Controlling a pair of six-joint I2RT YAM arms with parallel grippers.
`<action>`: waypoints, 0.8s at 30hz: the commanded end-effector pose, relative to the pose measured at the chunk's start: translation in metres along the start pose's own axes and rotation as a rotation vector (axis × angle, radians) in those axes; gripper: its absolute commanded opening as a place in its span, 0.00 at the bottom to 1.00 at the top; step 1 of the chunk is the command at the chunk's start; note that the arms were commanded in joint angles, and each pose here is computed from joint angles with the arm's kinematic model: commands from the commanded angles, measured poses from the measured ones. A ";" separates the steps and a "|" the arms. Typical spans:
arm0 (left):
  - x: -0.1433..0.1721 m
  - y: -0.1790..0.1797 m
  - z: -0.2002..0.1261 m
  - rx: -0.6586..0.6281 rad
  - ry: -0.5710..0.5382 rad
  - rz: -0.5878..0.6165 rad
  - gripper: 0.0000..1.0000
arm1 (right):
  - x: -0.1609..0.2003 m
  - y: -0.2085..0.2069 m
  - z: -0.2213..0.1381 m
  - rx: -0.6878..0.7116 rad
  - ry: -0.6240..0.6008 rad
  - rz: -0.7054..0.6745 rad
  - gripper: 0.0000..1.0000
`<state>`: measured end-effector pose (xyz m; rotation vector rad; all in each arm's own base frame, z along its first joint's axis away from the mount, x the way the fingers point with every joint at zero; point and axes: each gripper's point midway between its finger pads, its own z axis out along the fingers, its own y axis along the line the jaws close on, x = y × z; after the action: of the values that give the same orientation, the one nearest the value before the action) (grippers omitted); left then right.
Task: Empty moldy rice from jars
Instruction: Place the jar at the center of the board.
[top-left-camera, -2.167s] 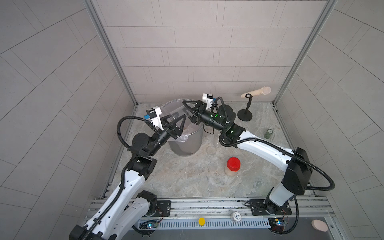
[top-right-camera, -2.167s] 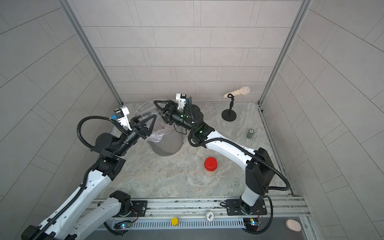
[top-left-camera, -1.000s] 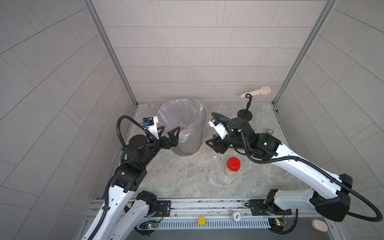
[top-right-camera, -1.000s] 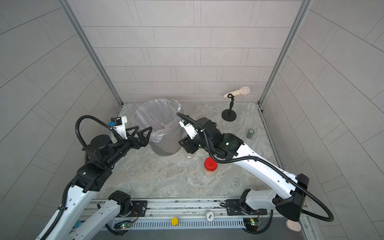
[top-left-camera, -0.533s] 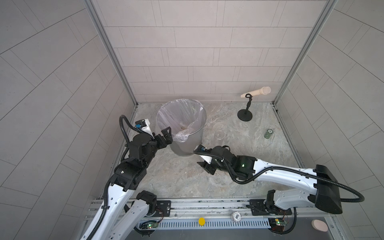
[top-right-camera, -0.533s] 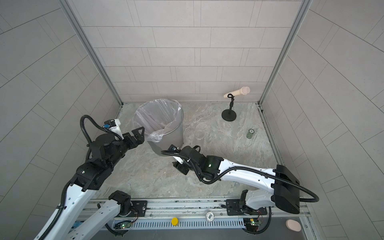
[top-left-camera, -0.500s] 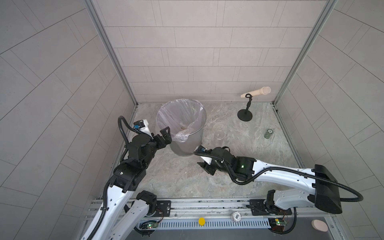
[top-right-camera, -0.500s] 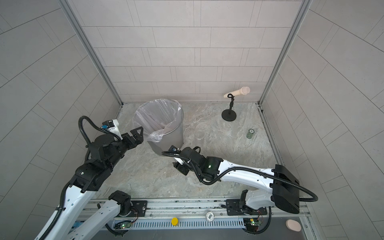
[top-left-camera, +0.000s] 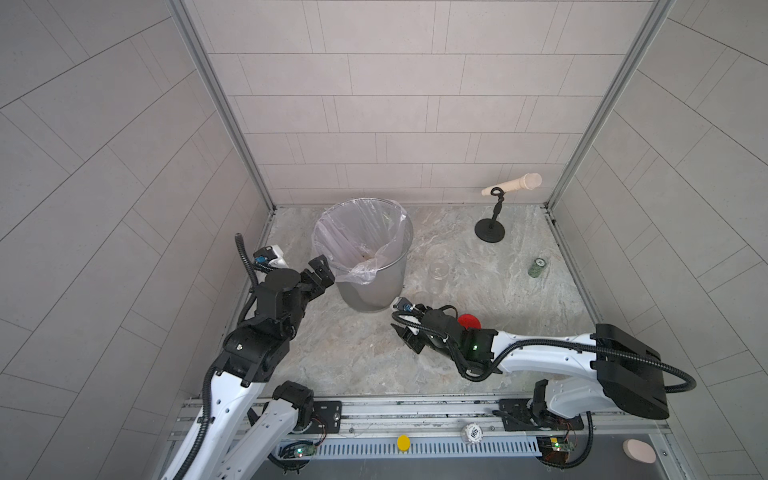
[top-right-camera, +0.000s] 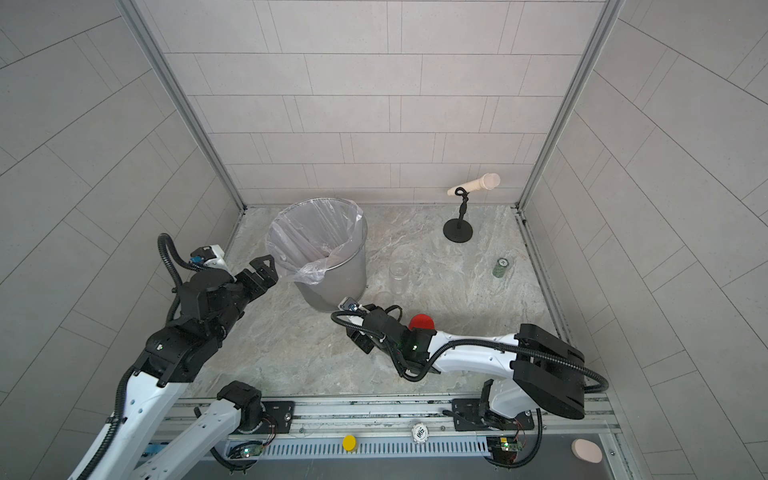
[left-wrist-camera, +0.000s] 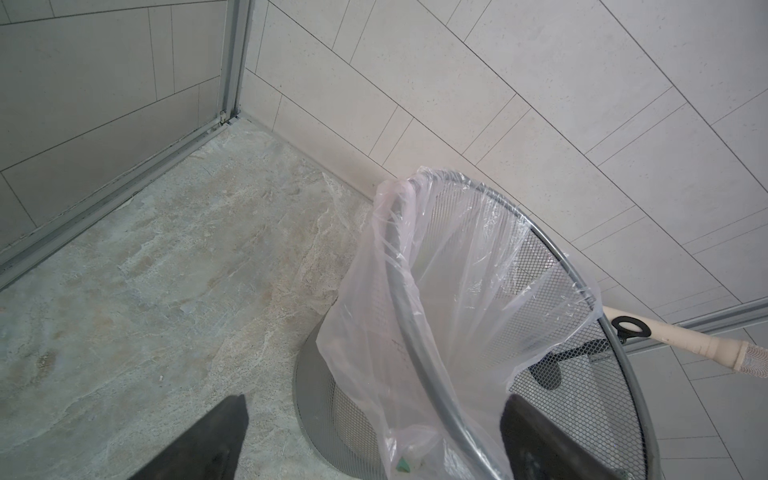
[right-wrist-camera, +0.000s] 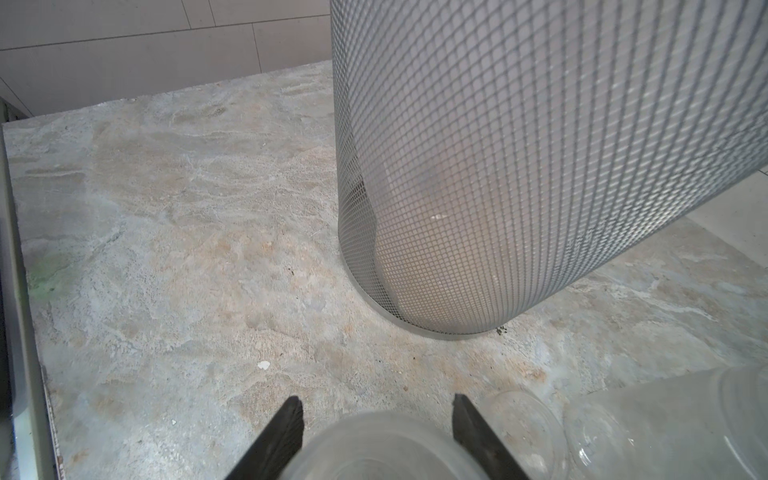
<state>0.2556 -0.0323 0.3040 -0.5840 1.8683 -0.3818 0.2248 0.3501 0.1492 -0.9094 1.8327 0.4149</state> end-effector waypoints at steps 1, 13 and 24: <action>-0.008 0.006 -0.009 0.007 -0.063 -0.048 1.00 | -0.009 0.000 0.003 0.016 -0.061 0.033 0.39; 0.000 0.000 -0.003 0.007 -0.001 -0.021 1.00 | 0.012 -0.004 0.018 0.058 -0.051 0.054 0.45; 0.002 -0.006 0.000 0.025 0.021 -0.027 1.00 | 0.027 -0.009 0.025 0.087 -0.062 0.081 0.54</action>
<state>0.2567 -0.0388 0.2907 -0.5813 1.9072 -0.4085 0.2363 0.3474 0.1078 -0.8106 1.8442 0.3919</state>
